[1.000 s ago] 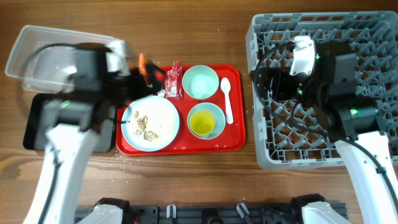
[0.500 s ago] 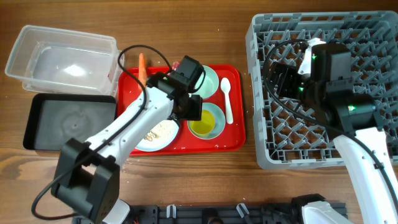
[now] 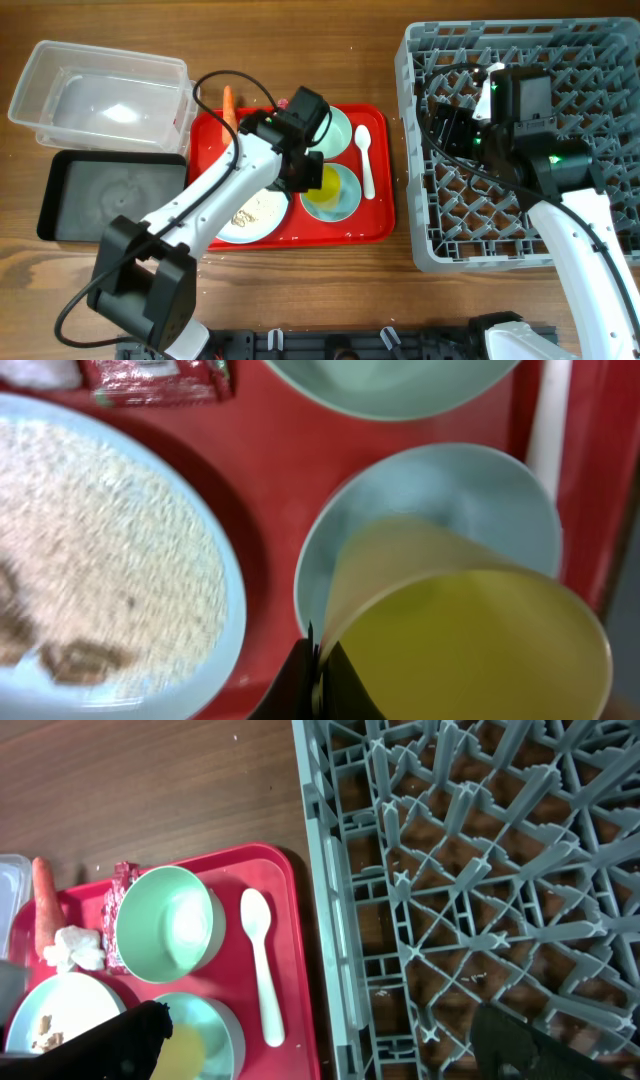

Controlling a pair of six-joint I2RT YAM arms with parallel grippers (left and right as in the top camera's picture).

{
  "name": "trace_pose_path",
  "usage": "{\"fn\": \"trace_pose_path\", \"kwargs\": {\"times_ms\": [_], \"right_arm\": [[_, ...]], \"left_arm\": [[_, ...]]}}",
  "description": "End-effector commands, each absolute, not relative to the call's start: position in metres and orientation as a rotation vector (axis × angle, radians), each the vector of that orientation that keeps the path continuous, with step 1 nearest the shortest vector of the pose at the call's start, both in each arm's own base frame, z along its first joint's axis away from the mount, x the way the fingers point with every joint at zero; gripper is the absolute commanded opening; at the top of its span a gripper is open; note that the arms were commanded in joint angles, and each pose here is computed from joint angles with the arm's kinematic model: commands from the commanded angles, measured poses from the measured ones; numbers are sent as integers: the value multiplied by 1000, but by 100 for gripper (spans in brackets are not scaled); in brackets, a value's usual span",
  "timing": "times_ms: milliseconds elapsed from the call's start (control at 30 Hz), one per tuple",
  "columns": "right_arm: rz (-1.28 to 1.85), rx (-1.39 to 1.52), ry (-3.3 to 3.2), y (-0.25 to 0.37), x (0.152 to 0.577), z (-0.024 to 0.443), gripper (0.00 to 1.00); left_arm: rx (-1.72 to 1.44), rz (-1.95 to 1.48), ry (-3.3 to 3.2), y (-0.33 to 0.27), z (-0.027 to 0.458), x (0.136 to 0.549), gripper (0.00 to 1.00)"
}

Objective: Sort waste into correct bins and load items into the dishwasher rack
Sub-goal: 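Reach the left gripper to the yellow cup and grasp it, then lift the yellow cup and hand it to the right gripper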

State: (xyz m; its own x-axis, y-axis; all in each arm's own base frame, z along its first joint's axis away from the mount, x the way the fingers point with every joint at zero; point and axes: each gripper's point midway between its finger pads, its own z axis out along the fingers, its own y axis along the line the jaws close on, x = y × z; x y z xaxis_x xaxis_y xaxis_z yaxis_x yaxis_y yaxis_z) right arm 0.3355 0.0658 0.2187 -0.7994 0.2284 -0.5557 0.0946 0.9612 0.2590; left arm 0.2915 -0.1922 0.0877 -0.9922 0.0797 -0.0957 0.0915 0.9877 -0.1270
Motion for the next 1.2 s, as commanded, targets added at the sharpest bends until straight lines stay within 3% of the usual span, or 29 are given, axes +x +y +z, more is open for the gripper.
{"fn": "trace_pose_path", "kwargs": {"times_ms": [0,200,333,567,967,1033,1167], "right_arm": [[274,251,2475,62,340,225,100],[511,90,2464,97,338,234,100],[1160,-546,2081,188,311,309,91],[1316,-780,1750,214,298,367,91],[1390,-904,1648,254,290,373,91],[1384,-908,1638,254,291,374,84],[1276,-762,1787,246,313,352,85]], "left_arm": [[13,-384,2910,-183,164,321,4],[28,-1252,2662,-185,248,343,4],[-18,-1745,2454,-171,290,346,4],[46,-2027,2295,-175,324,333,4],[126,-2110,2293,-195,331,319,4],[154,-2108,2313,-204,329,314,4],[171,-2115,2317,-208,329,311,4]]}}
